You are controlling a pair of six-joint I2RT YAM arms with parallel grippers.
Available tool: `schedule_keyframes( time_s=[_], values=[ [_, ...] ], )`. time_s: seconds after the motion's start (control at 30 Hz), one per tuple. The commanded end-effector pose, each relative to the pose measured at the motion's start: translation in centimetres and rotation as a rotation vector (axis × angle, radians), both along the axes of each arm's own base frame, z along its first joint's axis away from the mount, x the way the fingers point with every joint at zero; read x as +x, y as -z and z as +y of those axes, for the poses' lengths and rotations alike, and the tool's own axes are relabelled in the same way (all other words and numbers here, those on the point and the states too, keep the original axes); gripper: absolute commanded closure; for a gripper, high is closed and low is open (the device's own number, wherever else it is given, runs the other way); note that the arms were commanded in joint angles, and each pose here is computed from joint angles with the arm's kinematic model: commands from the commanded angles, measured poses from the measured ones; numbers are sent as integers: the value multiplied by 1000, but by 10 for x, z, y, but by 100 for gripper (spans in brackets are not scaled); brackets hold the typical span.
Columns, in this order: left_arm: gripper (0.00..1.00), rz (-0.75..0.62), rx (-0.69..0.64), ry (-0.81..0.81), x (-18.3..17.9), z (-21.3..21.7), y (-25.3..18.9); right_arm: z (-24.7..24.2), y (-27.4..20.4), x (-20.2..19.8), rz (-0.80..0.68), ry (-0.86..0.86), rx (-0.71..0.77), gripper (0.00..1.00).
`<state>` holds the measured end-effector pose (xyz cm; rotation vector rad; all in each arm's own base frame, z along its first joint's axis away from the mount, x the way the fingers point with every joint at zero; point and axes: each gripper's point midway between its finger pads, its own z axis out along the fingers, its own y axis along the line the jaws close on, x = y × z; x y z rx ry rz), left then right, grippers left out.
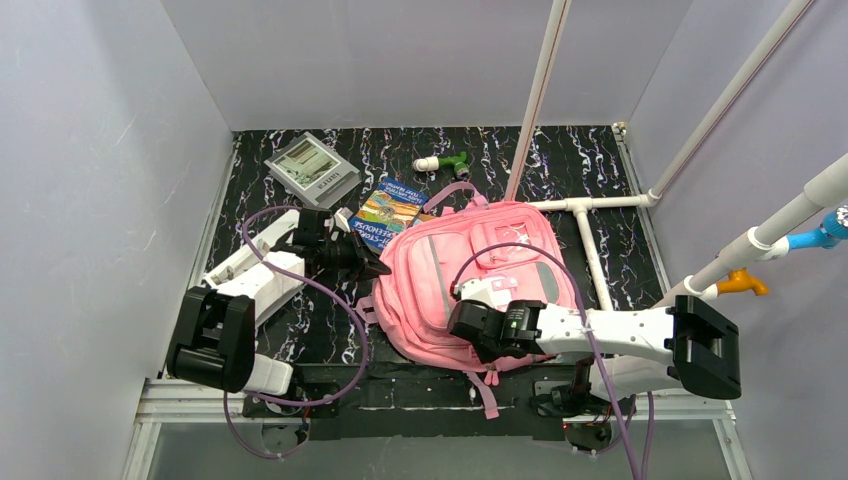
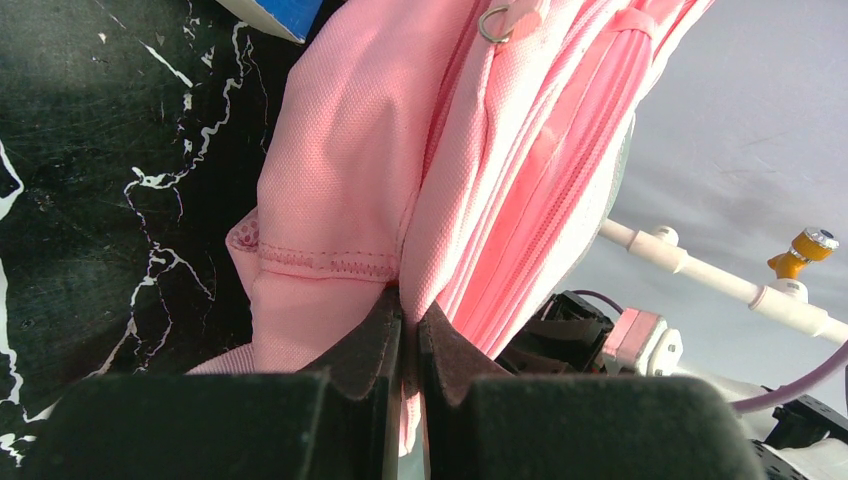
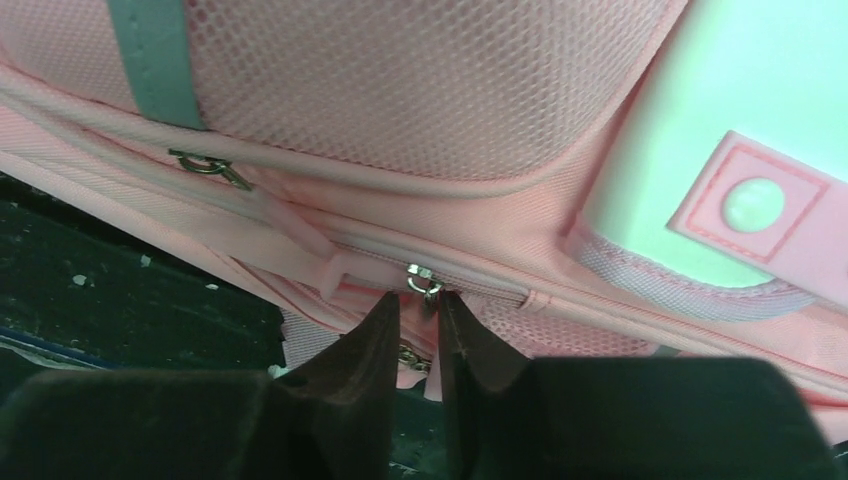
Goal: Pack the student bag
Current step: Unzip the student bag at the center of the board.
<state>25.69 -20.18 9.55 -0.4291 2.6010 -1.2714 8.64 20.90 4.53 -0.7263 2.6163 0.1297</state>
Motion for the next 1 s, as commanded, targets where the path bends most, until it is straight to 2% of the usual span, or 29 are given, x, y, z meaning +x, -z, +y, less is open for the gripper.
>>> schedule_keyframes(
  time_s=[0.0,0.1,0.33,0.47,0.67,0.77,0.9,0.97],
  values=[
    [100,-80,-89,44,1,-11,-36,23,-10,4,-51,0,75,78],
    [100,-84,-87,46,2,-11,-36,27,-19,2,-44,11,102,91],
    [100,-85,-82,53,1,-11,-30,16,-54,-3,-30,-25,61,99],
    [100,-105,-98,57,3,-12,-33,45,-59,-19,59,-123,163,99],
    [100,-137,-123,64,-1,-17,-47,110,-68,-35,153,-185,406,99],
    [100,-149,-122,63,-4,-18,-50,133,-76,-27,122,-164,489,99],
    [100,-155,-114,51,-4,-18,-50,159,-99,4,5,-128,494,99],
    [100,-158,-115,45,-4,-18,-51,174,-108,17,-9,-116,523,99]
  ],
)
